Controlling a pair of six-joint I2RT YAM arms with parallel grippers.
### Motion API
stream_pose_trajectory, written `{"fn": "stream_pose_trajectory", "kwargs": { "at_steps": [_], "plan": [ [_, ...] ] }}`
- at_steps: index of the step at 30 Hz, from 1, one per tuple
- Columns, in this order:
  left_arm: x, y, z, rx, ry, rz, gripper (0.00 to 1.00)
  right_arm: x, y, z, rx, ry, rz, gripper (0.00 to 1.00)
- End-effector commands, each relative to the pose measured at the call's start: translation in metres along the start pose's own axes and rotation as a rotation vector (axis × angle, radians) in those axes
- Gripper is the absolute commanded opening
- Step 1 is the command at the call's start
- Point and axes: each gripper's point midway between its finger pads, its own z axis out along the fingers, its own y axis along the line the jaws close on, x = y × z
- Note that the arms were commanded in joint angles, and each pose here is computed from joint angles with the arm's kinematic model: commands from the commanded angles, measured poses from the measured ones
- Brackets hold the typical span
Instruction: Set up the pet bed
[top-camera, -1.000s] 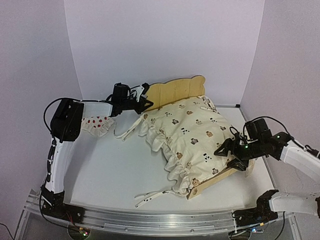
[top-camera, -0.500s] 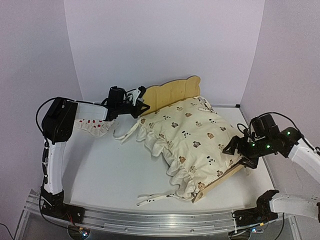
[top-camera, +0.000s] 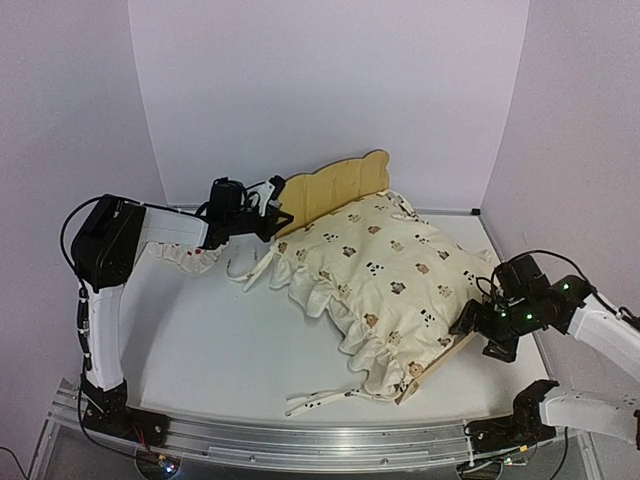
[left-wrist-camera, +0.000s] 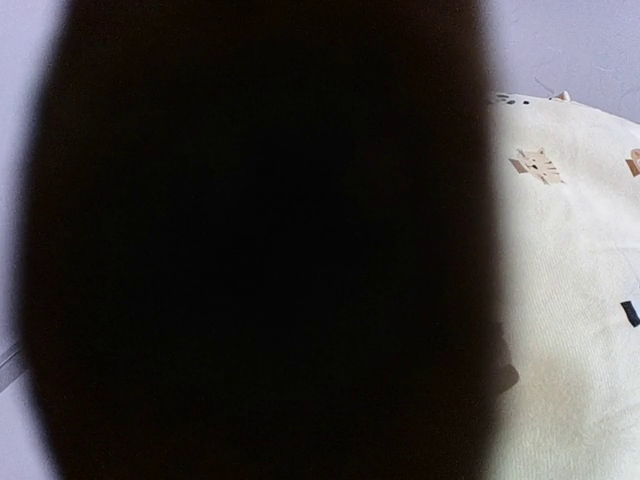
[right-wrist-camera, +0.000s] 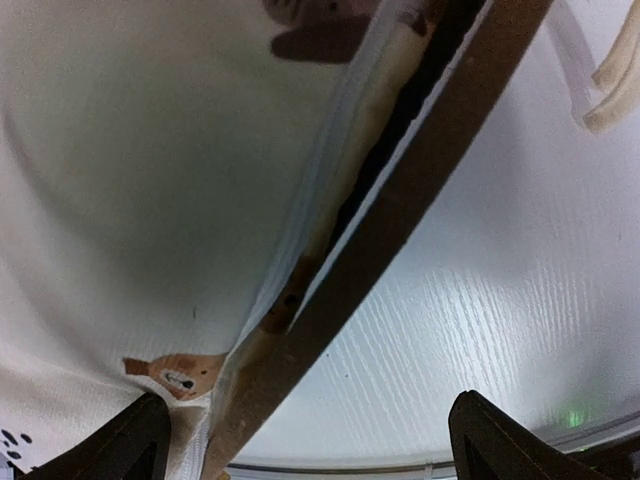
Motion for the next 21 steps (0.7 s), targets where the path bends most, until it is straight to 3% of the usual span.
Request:
{"fn": "stream_pose_trajectory", "kwargs": {
  "at_steps": [1,12,21],
  "plan": [
    [0.002,0.031,-0.025,-0.198,0.035,-0.084,0.08,-0.01,0.011,0.013,-0.012,-0.01,-0.028,0.98],
    [0.021,0.01,-0.095,-0.302,0.078,-0.233,0.1,-0.053,0.034,0.025,0.065,-0.044,-0.149,0.98],
    [0.049,-0.059,-0.117,-0.338,0.171,-0.356,0.09,-0.111,0.04,0.042,0.009,-0.017,-0.027,0.98]
  ]
}}
